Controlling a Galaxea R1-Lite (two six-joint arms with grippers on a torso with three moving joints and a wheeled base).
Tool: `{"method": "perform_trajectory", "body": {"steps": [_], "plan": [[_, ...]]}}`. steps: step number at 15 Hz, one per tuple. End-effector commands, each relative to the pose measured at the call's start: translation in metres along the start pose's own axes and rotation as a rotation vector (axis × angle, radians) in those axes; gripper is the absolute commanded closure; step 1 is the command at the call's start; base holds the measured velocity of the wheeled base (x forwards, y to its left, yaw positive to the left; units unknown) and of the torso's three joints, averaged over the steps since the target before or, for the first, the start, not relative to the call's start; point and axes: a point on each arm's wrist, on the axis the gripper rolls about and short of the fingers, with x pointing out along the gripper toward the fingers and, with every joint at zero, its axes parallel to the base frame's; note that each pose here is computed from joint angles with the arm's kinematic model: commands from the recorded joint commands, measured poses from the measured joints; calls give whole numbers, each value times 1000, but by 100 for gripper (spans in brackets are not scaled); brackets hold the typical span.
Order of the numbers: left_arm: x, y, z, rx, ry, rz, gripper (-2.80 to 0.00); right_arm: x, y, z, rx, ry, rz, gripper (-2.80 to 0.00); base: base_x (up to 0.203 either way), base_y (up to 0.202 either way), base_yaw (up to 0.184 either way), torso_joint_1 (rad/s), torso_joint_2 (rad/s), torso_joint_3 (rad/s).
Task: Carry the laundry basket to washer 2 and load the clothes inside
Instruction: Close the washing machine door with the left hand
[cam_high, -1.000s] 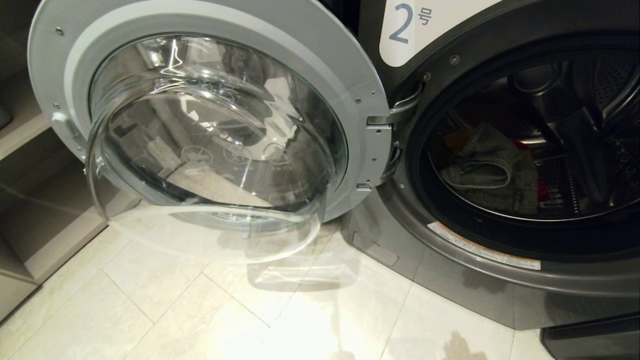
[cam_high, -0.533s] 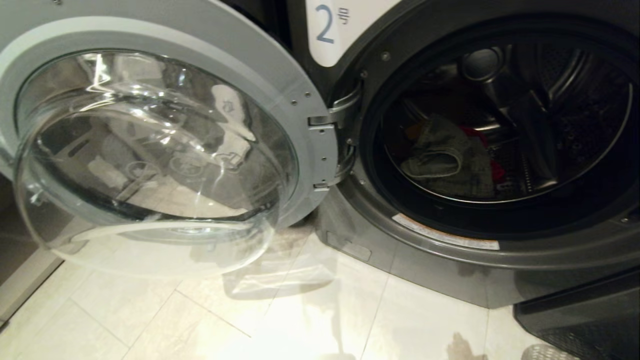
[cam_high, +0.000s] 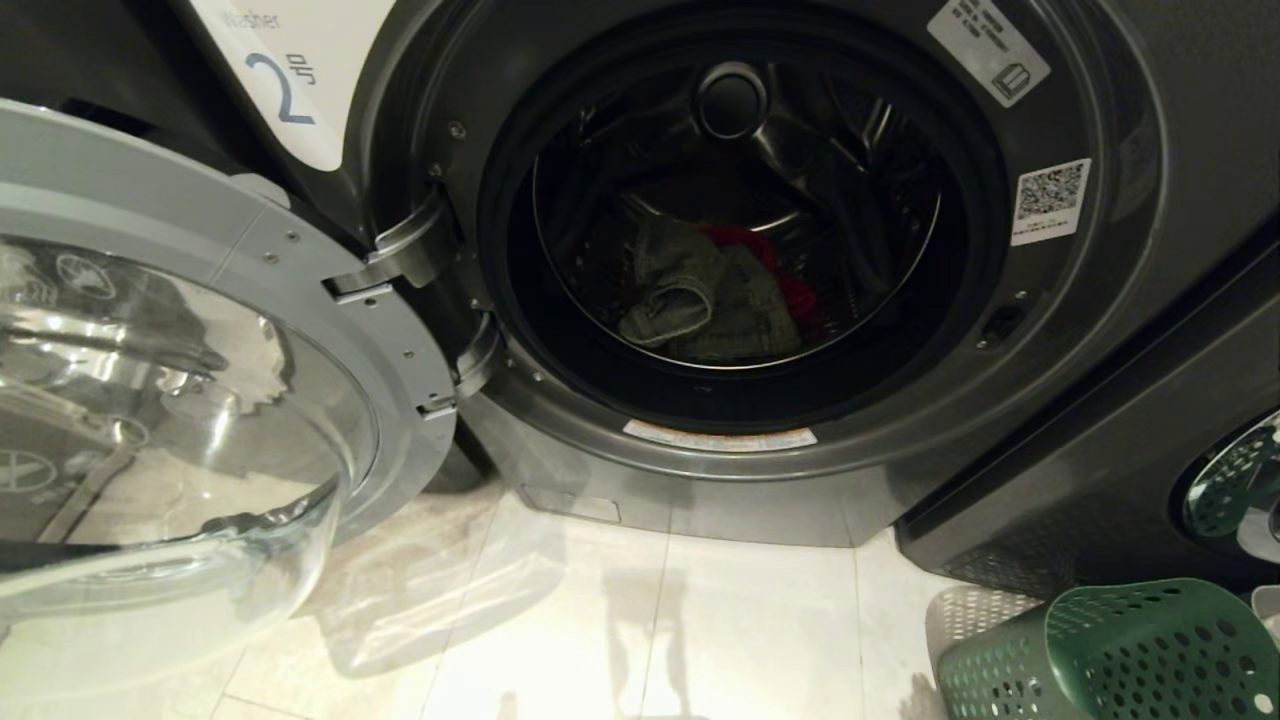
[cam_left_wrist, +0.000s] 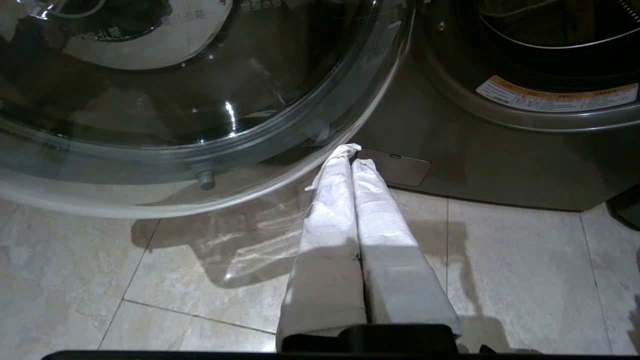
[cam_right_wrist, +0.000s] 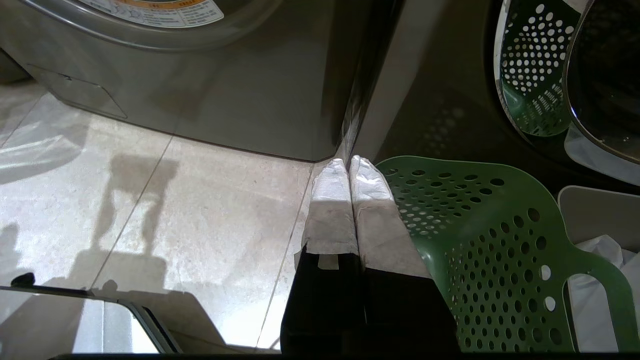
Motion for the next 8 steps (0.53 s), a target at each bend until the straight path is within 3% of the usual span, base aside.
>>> {"method": "perform_trajectory", "body": {"steps": [1,8], "plan": [[2,0,-11,0,39,2,0,0,0,0,1,1,1,0,0,0,0,0,0,0],[2,0,-11,5,38,0,0,0,0,0,4,3,-1,0,0,0,0,0,0,0]]}}
